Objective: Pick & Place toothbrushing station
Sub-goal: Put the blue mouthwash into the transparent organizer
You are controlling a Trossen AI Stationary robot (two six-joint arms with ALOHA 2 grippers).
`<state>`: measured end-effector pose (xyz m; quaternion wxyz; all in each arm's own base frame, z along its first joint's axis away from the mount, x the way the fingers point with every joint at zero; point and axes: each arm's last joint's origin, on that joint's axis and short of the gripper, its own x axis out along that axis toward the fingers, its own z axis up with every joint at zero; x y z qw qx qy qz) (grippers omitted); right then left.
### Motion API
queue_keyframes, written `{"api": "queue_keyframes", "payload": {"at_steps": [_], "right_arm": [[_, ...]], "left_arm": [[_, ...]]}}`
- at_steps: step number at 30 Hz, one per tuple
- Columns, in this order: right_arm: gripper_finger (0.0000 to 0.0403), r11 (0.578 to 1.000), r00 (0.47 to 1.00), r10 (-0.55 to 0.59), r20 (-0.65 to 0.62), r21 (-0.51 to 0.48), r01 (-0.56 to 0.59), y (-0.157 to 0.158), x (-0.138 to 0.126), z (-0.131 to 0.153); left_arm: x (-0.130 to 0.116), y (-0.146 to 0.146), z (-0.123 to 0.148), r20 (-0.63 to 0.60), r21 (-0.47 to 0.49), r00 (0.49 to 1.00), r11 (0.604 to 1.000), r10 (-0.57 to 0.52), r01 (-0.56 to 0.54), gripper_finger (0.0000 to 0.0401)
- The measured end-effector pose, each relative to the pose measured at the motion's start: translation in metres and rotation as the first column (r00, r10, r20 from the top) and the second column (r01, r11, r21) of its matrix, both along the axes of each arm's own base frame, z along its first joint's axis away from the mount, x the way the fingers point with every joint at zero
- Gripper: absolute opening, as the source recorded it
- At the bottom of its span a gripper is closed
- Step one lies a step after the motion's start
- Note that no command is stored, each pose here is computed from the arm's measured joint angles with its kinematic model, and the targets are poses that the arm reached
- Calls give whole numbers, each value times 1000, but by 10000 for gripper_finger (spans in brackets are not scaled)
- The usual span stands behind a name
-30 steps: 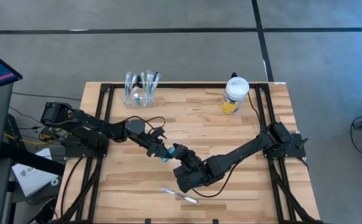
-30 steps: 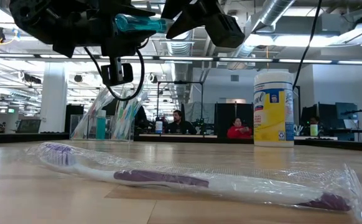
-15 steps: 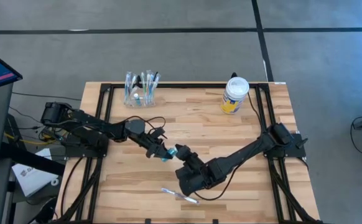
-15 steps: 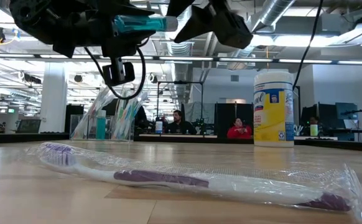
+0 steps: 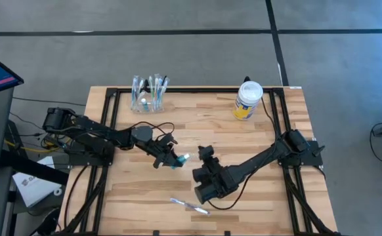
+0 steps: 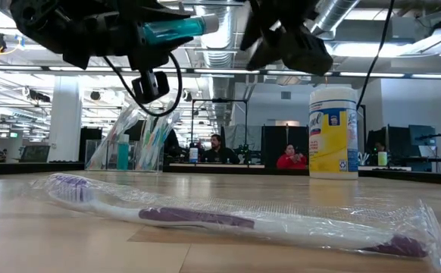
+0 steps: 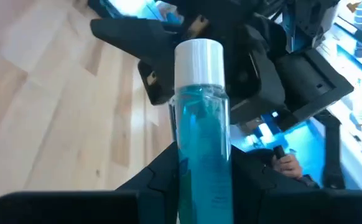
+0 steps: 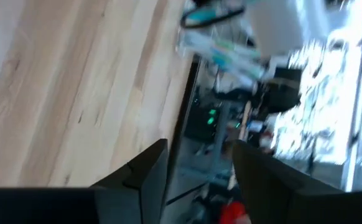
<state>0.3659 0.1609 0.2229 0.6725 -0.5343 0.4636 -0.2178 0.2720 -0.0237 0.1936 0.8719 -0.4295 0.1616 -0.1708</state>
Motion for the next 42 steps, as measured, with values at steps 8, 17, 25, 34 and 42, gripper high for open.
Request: {"api": "queue_keyframes", "payload": {"at_steps": [8, 17, 25, 34, 42], "right_arm": [[153, 971, 962, -221, 160, 126, 202, -14, -17, 0], [136, 939, 909, -327, 259, 195, 282, -21, -23, -8], [126, 908, 858, -409, 311, 235, 348, -39, -21, -19], [124, 885, 820, -438, 368, 339, 321, -49, -24, -17], [124, 836, 798, -419, 432, 528, 153, -50, -34, -11]], "left_arm": [[-12, 5, -7, 39, 138, 990, 981, 135, -139, 88], [-66, 21, -13, 167, 312, 833, 774, 527, -551, 88], [-104, 32, -27, 240, 387, 634, 527, 735, -757, 88], [-114, 45, -31, 274, 451, 502, 352, 820, -820, 88], [-117, 61, -32, 293, 500, 415, 232, 861, -834, 88]]}}
